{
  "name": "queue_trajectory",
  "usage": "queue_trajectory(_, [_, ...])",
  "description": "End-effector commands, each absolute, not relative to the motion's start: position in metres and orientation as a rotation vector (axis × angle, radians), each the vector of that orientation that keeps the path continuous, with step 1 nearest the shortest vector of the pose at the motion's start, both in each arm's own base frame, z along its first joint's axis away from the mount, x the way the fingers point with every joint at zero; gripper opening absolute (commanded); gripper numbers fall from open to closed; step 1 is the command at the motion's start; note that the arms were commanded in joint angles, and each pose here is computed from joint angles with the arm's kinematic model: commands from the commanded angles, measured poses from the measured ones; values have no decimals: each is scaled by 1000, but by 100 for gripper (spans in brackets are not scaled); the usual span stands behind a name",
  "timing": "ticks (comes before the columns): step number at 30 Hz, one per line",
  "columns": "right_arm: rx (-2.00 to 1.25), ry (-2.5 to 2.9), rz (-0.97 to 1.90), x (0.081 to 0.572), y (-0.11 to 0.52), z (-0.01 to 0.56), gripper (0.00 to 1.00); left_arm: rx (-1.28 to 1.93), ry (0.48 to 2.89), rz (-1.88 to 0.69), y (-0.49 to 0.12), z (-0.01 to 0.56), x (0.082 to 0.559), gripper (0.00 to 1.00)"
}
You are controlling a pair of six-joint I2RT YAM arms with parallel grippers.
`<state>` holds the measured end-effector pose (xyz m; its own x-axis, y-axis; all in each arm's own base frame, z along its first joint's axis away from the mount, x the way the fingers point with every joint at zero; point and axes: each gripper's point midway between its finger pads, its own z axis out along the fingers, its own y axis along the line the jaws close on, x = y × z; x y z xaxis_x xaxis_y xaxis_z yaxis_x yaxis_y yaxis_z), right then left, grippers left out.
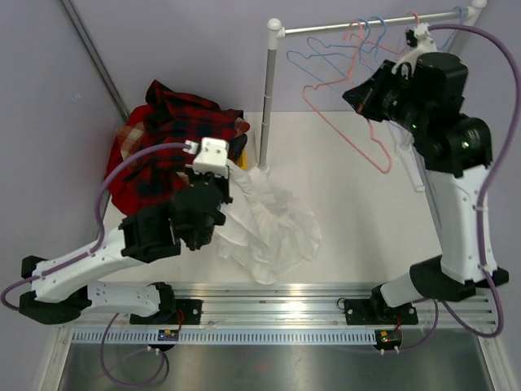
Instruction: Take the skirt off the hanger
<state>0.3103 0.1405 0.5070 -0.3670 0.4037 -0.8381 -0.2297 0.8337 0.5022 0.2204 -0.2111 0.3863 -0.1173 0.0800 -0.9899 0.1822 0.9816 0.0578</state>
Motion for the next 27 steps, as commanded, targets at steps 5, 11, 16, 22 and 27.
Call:
queue_trajectory(5, [165,1680,552,420,150,521,0,145,1564,32,-146,481,261,0])
queue_trajectory(11, [159,1707,566,471,168,494,0,95,1422,63,-124,573,290,0])
queue_trajectory(16, [168,1667,622,464,171,500,0,80,1381,123,-127,602,319,0])
queue_trajectory(22, [130,1619,707,434,174,528,0,61,1278,189,-113,632,332,0])
queue_trajectory(27, [139,1544,686,430,164,552,0,5,1224,223,-70,653,372,0])
